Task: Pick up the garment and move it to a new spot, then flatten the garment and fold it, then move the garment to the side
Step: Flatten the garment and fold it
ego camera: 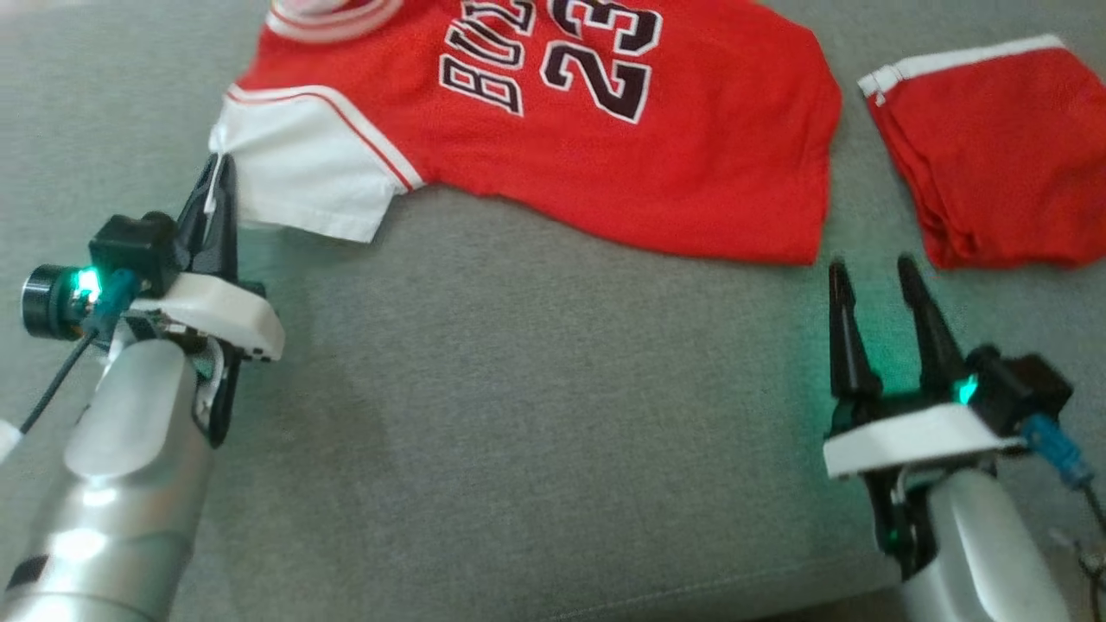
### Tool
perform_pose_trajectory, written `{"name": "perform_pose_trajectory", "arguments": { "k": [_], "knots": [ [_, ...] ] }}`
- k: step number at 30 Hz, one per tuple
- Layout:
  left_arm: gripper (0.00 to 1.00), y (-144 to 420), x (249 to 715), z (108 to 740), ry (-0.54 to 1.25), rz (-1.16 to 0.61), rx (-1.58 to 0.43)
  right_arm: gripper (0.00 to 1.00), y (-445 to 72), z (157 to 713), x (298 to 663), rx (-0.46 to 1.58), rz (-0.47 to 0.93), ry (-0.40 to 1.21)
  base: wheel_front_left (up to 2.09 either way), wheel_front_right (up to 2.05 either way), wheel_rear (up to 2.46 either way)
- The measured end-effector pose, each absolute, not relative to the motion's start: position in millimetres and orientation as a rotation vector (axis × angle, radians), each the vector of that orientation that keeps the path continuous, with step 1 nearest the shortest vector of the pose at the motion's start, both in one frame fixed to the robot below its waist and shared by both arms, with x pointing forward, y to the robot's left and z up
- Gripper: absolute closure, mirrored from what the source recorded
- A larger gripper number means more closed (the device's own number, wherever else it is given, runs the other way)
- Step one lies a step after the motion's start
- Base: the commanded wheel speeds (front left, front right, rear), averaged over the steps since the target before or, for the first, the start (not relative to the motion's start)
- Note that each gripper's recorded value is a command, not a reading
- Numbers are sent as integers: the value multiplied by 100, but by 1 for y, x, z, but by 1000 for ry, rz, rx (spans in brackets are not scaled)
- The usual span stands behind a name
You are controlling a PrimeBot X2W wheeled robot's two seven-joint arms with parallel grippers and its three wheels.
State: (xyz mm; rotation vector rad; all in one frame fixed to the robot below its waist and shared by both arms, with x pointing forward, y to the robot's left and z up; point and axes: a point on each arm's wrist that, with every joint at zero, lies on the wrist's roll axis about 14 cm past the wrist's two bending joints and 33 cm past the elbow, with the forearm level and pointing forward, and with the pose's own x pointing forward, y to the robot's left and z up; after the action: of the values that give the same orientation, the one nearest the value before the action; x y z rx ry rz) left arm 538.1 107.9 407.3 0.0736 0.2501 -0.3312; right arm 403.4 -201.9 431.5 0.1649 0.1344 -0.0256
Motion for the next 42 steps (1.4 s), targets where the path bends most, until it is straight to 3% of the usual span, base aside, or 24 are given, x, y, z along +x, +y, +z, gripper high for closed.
{"name": "perform_pose_trajectory", "arguments": {
  "k": [9, 22, 24, 34, 42],
  "knots": [
    [100, 116, 504, 453, 106, -308, 19, 0, -187, 394, 388, 232, -11, 277, 0, 0, 0],
    [100, 128, 481, 482, 23, -273, 1, 2, -171, 369, 416, 243, 21, 409, 0, 0, 0],
    [100, 129, 477, 479, 33, -270, 1, 100, -167, 369, 420, 236, 36, 412, 0, 0, 0],
    [100, 123, 461, 481, 39, -283, -8, 100, -165, 406, 427, 178, 71, 275, 0, 0, 0],
    [100, 118, 436, 480, 56, -288, -11, 100, -178, 433, 398, 143, 50, 217, 0, 0, 0]
  ]
}}
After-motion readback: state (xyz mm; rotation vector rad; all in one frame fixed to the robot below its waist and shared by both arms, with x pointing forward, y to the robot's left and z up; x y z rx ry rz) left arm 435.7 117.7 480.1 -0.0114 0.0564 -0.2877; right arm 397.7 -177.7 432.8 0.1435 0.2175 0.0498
